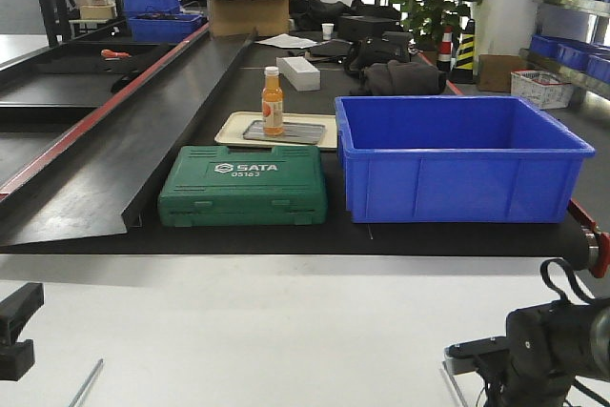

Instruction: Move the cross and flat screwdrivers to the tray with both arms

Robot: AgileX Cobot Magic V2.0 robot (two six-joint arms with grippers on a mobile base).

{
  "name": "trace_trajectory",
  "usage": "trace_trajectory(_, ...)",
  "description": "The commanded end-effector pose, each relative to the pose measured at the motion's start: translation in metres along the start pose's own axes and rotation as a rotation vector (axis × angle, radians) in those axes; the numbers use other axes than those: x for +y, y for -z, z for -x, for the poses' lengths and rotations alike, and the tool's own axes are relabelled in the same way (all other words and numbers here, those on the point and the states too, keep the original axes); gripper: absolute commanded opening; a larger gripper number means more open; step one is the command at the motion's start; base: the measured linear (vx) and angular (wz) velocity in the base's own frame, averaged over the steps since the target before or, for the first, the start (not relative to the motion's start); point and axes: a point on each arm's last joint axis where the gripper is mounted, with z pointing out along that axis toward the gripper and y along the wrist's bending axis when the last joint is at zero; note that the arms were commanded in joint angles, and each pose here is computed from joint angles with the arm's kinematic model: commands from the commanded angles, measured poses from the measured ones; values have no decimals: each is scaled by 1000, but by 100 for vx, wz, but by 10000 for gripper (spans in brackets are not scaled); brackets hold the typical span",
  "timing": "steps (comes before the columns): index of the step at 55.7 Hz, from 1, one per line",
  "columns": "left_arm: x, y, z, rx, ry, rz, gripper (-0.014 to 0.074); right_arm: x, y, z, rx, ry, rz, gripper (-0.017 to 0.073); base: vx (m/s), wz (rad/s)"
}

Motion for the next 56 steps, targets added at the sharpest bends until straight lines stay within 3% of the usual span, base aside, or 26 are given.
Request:
trace_trajectory(1,1,3,21,-118,12,12,563,0,11,10,-75,-2,-1,487,0,0)
trace_trajectory(12,1,2,19,-102,13,10,554,2,-7,13,-71,-24,15,400,0,0)
trace_trajectory(18,1,2,17,-75,18,6,554,3,-7,14,-74,-49,35,187,0,0)
trace_trajectory(23,0,2,12,-13,53,-4,554,4,-7,14,-74,-53,38,-10,0,0)
trace_trajectory(32,4,1,0,218,153,7,554,5,-7,14,-72,-58,56,-13,0,0)
trace_trajectory(44,31,-28,-7,521,163,105,554,8,-7,14,-72,-51,87,-10,0,0)
trace_trajectory(50,41,-53,-12,659,135,108,554,9,-6,14,-73,-53,99,-10,0,0)
trace_trajectory(56,45,-83,-16,750,65,68,554,9,-6,14,-78,-53,100,-8,0,0)
